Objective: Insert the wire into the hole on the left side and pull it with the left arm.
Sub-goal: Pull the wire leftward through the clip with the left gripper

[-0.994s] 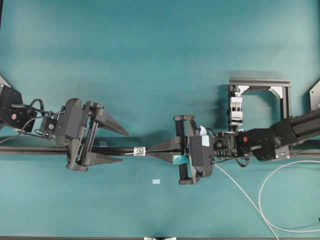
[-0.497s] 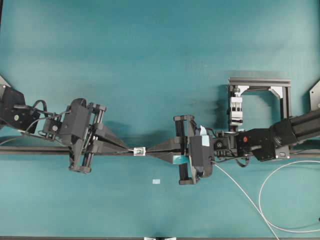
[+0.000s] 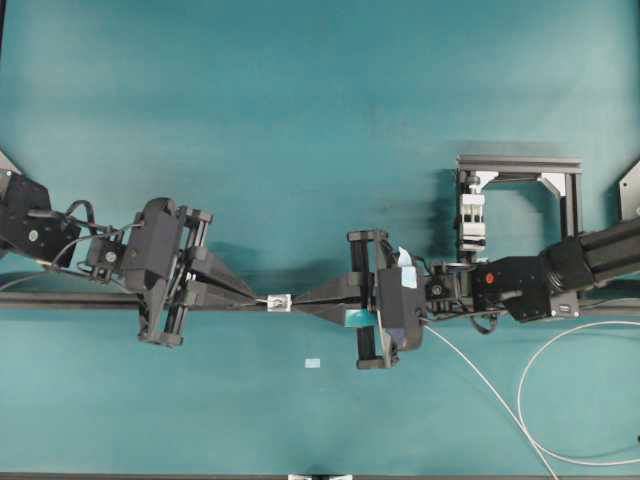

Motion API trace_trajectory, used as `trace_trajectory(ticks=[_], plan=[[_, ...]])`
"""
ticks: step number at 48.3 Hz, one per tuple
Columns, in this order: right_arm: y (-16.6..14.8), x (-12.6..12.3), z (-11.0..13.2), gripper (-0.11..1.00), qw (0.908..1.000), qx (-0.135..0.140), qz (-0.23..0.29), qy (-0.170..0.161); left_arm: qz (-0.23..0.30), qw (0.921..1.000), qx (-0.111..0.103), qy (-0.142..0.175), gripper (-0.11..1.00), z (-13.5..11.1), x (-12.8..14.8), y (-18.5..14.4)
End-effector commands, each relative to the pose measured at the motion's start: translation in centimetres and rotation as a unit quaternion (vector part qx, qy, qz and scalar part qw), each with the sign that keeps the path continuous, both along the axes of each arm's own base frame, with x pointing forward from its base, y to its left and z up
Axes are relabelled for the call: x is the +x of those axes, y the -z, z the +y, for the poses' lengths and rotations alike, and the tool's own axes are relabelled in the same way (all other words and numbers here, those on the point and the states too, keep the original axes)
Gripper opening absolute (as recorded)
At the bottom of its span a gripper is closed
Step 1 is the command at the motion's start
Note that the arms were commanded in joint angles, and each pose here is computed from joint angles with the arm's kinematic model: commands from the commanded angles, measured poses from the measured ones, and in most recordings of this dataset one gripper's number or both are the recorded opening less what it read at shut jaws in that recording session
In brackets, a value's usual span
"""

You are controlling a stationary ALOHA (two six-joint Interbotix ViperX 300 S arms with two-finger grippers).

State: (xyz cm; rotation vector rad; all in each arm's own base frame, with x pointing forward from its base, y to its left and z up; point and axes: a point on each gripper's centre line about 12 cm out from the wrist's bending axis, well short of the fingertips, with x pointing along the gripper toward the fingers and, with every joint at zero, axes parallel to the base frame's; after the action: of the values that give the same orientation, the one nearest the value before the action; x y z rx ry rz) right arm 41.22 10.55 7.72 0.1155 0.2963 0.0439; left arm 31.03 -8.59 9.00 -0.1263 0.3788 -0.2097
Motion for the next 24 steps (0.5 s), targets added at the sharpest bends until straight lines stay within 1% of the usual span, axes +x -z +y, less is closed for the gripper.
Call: trace_trajectory(ticks=[1, 8, 9, 11, 13, 21, 22, 24], plan=[[-0.70, 0.54, 0.36, 0.05, 1.0000, 0.007, -0.002, -0.004, -0.014, 0.9999, -0.004, 0.003, -0.10, -0.29, 0.25, -0.80], [-0.74, 0.58, 0.38, 0.05, 1.0000, 0.008, -0.002, -0.004, -0.015, 0.9999, -0.005, 0.006, -0.10, -0.45, 0.25, -0.83], [-0.74, 0.58, 0.38, 0.06, 1.0000, 0.008, -0.002, -0.004, -0.015, 0.9999, -0.005, 0.007, -0.10, -0.50, 0.24, -0.83], [-0.74, 0.58, 0.38, 0.13, 1.0000, 0.008, -0.002, -0.004, -0.015, 0.9998, -0.005, 0.007, -0.10, -0.56, 0.27, -0.87], [-0.74, 0.58, 0.38, 0.22, 1.0000, 0.008, -0.002, -0.004, -0.015, 0.9998, -0.005, 0.008, -0.10, -0.61, 0.26, -0.87], [-0.78, 0.63, 0.39, 0.66, 1.0000, 0.009, -0.003, -0.004, -0.017, 0.9997, -0.006, 0.015, -0.10, -0.98, -0.07, -1.13], [-0.85, 0.63, 0.40, 0.70, 0.9999, 0.009, -0.004, -0.004, -0.016, 0.9997, -0.005, 0.016, -0.10, -0.99, -0.18, -1.12], [-0.85, 0.63, 0.40, 0.69, 0.9999, 0.009, -0.004, -0.004, -0.013, 0.9998, -0.005, 0.017, -0.10, -1.00, -0.49, -1.17]])
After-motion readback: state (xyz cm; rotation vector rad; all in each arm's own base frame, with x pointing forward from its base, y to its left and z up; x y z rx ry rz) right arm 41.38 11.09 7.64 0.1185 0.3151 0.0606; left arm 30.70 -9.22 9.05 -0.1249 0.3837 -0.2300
